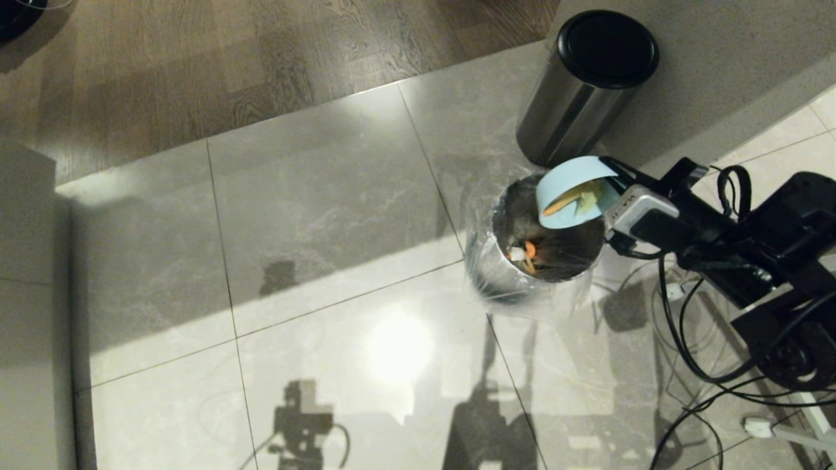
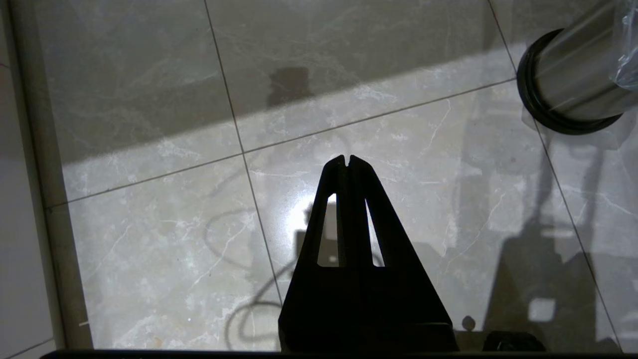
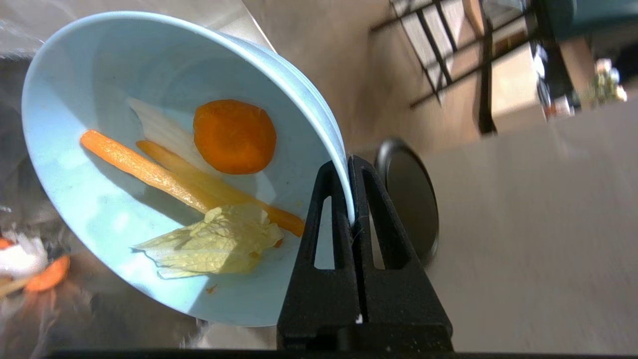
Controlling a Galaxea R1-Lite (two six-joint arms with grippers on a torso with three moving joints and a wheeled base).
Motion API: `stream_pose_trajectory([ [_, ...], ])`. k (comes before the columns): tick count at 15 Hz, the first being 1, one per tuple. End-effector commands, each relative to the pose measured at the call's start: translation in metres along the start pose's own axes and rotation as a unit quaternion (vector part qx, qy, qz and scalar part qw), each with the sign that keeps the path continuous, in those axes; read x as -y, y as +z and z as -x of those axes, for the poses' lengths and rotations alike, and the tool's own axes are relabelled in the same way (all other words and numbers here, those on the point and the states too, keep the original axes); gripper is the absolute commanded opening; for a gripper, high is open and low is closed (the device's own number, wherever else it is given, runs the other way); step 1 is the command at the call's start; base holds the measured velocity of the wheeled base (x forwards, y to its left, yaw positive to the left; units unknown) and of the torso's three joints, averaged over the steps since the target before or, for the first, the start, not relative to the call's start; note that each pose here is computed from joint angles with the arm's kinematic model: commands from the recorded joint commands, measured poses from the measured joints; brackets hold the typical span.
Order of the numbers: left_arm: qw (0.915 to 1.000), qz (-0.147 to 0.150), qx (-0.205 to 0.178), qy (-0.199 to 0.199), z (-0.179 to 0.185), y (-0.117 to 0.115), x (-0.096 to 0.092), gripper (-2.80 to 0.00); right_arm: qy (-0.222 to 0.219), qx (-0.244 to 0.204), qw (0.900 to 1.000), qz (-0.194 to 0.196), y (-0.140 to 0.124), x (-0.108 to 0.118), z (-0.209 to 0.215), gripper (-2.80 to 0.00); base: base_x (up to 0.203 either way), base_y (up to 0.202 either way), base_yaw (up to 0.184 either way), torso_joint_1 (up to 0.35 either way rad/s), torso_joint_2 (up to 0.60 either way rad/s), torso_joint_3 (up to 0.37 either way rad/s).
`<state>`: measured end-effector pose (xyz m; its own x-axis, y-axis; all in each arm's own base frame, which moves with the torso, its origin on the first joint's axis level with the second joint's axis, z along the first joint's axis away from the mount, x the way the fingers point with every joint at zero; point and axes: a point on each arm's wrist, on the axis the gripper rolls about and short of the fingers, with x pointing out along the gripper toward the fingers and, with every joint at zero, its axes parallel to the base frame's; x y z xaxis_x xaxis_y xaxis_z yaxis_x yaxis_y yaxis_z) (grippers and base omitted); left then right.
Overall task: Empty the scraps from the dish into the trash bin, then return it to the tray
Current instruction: Pour the leftover food from the bowl into the trash can
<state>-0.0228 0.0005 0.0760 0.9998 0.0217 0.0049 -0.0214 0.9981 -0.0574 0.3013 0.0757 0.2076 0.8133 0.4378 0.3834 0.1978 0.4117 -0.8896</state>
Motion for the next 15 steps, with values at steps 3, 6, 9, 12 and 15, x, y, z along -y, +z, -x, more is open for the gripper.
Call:
stream_pose_trajectory([
  [3, 1.0000, 0.000, 0.000, 0.001, 0.000, 0.000, 0.000, -2.80, -0.006, 0.068, 0.997, 0.021, -0.010, 0.003, -0.012, -2.80, 0.000, 0.000, 0.000, 0.000, 0.00, 0.000],
  [6, 1.0000, 0.000, 0.000, 0.000, 0.000, 0.000, 0.000, -2.80, -0.008, 0.066, 0.997, 0.026, -0.020, 0.006, -0.013, -2.80, 0.000, 0.000, 0.000, 0.000, 0.00, 0.000],
  [9, 1.0000, 0.000, 0.000, 0.001, 0.000, 0.000, 0.000, -2.80, -0.003, 0.064, 0.997, 0.031, -0.027, 0.006, -0.011, -2.80, 0.000, 0.000, 0.000, 0.000, 0.00, 0.000],
  [12, 1.0000, 0.001, 0.000, 0.000, 0.000, 0.000, 0.000, -2.80, 0.002, 0.077, 0.996, 0.054, -0.037, 0.011, -0.008, -2.80, 0.000, 0.000, 0.000, 0.000, 0.00, 0.000],
  [15, 1.0000, 0.000, 0.000, 0.000, 0.000, 0.000, 0.000, -2.80, -0.014, 0.090, 0.991, 0.100, -0.038, 0.019, -0.014, -2.80, 0.000, 0.000, 0.000, 0.000, 0.00, 0.000],
])
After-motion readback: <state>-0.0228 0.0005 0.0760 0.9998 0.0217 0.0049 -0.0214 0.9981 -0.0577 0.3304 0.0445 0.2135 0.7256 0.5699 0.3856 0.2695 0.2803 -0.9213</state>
